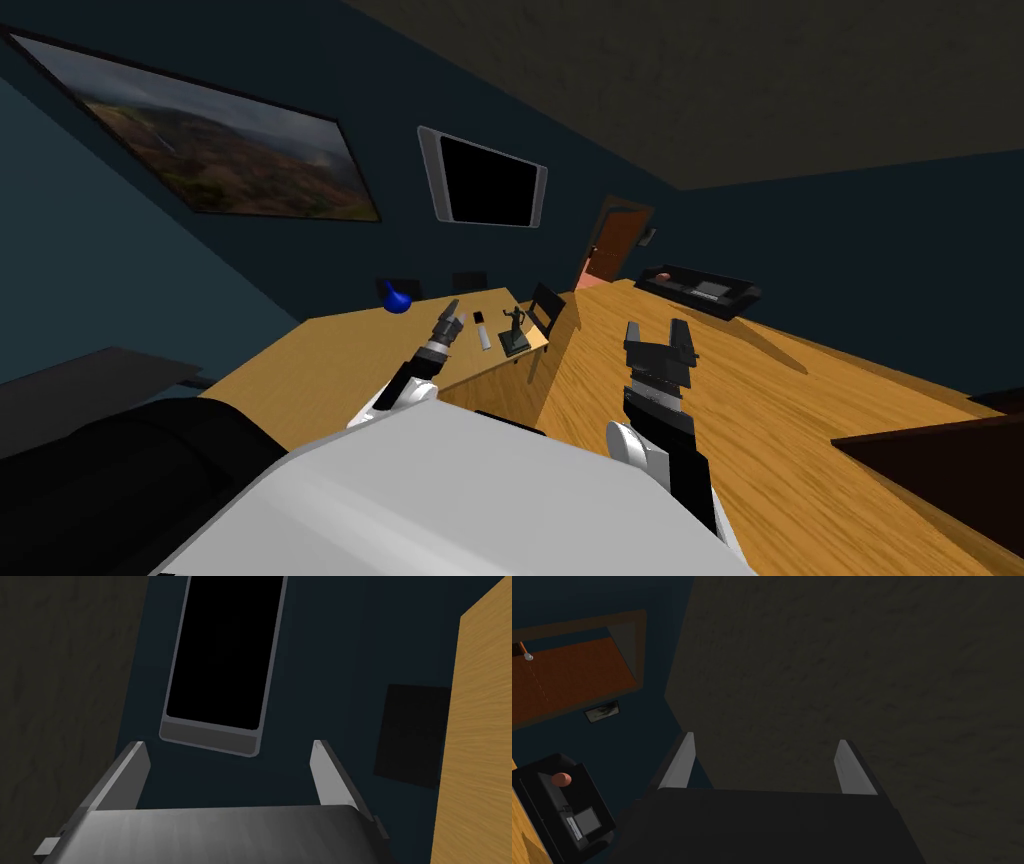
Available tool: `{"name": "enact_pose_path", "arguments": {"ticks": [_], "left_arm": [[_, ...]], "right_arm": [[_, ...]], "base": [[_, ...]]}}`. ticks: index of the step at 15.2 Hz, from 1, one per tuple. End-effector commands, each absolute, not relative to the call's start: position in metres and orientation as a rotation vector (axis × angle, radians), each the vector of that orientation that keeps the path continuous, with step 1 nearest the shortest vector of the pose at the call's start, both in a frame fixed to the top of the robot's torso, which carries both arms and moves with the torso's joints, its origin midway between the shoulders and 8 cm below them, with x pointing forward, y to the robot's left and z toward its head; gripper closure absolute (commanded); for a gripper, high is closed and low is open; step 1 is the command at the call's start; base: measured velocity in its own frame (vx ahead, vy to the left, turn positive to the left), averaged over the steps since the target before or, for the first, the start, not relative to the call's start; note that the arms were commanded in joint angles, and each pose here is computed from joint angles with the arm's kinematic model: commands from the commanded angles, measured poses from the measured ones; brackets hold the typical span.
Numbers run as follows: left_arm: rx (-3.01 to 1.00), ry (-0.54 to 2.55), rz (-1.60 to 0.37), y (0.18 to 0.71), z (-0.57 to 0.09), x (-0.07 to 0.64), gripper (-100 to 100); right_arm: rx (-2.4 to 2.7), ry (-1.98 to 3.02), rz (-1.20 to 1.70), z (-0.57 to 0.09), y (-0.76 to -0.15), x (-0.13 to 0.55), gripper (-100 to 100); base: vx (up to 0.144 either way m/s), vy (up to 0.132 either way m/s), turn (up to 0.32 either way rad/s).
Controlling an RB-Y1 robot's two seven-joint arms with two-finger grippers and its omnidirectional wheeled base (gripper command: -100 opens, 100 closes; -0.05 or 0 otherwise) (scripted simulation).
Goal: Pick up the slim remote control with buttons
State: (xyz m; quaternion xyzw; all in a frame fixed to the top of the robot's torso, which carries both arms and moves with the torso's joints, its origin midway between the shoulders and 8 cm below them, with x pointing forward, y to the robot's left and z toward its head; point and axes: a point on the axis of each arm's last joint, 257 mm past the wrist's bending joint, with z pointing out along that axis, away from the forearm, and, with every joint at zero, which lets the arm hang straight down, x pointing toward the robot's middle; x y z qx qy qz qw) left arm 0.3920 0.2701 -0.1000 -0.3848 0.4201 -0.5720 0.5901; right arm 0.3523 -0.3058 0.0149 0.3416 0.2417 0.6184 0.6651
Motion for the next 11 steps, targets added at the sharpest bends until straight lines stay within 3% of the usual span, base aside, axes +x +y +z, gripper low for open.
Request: {"name": "enact_pose_path", "arguments": {"ticks": [1, 11], "left_arm": [[-0.942, 1.063, -1.300, 0.276, -0.130, 0.394, -100], [-1.124, 1.403, -1.140, 0.301, -0.255, 0.387, -100]], "right_arm": [[0.771, 0.546, 1.397, 0.015, -0.306, 0.352, 0], [0.771, 0.546, 1.397, 0.015, -0.306, 0.352, 0]], "base": [[0.013, -0.012, -0.283], [0.017, -0.007, -0.259]]}}
